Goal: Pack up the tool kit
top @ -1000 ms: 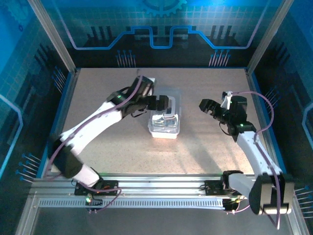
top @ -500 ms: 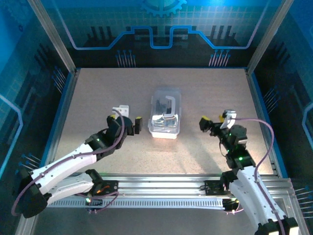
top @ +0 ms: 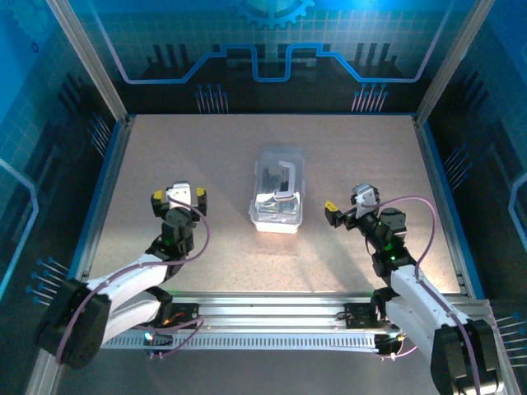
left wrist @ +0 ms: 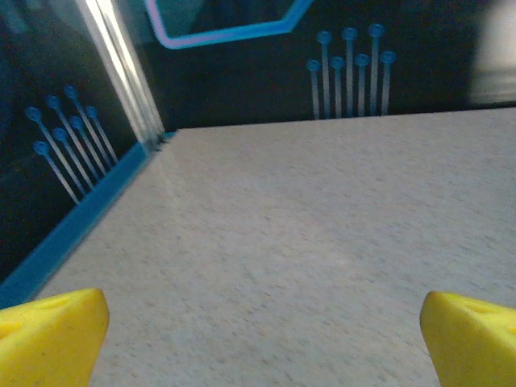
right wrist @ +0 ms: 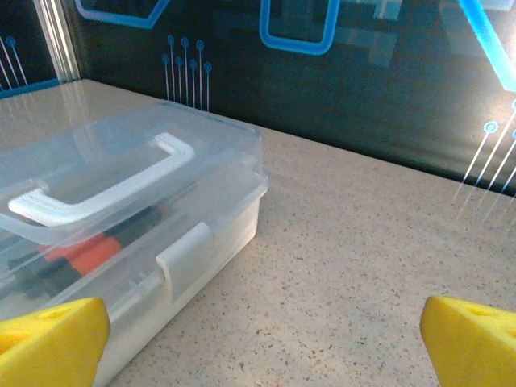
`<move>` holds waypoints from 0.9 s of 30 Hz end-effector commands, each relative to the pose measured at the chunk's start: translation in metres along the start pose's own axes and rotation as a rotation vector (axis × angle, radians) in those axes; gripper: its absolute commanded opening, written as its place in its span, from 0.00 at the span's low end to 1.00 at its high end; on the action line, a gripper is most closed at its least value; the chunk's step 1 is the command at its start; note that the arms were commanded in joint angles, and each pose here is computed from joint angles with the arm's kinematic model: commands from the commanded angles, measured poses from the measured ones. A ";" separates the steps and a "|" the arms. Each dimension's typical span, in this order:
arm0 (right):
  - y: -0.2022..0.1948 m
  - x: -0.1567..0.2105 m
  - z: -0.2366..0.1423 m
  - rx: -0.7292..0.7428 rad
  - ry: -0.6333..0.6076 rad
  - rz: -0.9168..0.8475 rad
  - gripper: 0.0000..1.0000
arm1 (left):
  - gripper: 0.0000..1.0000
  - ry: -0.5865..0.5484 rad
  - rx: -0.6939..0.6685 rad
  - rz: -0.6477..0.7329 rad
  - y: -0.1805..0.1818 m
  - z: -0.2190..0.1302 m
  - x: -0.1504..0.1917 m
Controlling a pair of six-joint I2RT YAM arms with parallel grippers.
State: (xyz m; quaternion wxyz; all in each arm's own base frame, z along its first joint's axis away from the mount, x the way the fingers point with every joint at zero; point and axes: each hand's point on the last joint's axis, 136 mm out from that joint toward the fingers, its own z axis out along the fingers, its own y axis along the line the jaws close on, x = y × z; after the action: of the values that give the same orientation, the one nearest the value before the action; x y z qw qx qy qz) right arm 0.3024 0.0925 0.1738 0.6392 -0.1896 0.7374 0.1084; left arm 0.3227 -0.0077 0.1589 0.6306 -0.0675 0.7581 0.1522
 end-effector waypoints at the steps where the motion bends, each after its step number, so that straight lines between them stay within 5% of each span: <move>1: -0.010 -0.023 0.004 0.021 -0.073 -0.056 1.00 | 0.99 -0.088 -0.012 -0.095 0.017 0.015 -0.010; 8: -0.037 -0.001 0.013 0.056 -0.012 0.017 1.00 | 0.99 -0.058 0.074 -0.112 0.000 0.053 0.023; 15: -0.042 0.030 0.018 0.106 -0.037 0.022 1.00 | 0.99 0.195 0.280 -0.148 -0.023 0.086 0.042; 23: -0.051 0.057 0.045 0.119 -0.029 0.013 1.00 | 0.99 0.159 0.257 -0.183 -0.014 0.084 0.049; 27: -0.103 0.071 0.055 0.376 0.118 0.138 1.00 | 0.99 0.154 0.258 -0.180 -0.015 0.084 0.047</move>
State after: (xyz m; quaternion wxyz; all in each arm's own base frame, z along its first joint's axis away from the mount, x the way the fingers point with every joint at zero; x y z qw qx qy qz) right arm 0.3575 0.0446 0.0794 0.5955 -0.1068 0.7940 0.0601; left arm 0.3947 0.0150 0.0964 0.5830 -0.0669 0.8097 0.0083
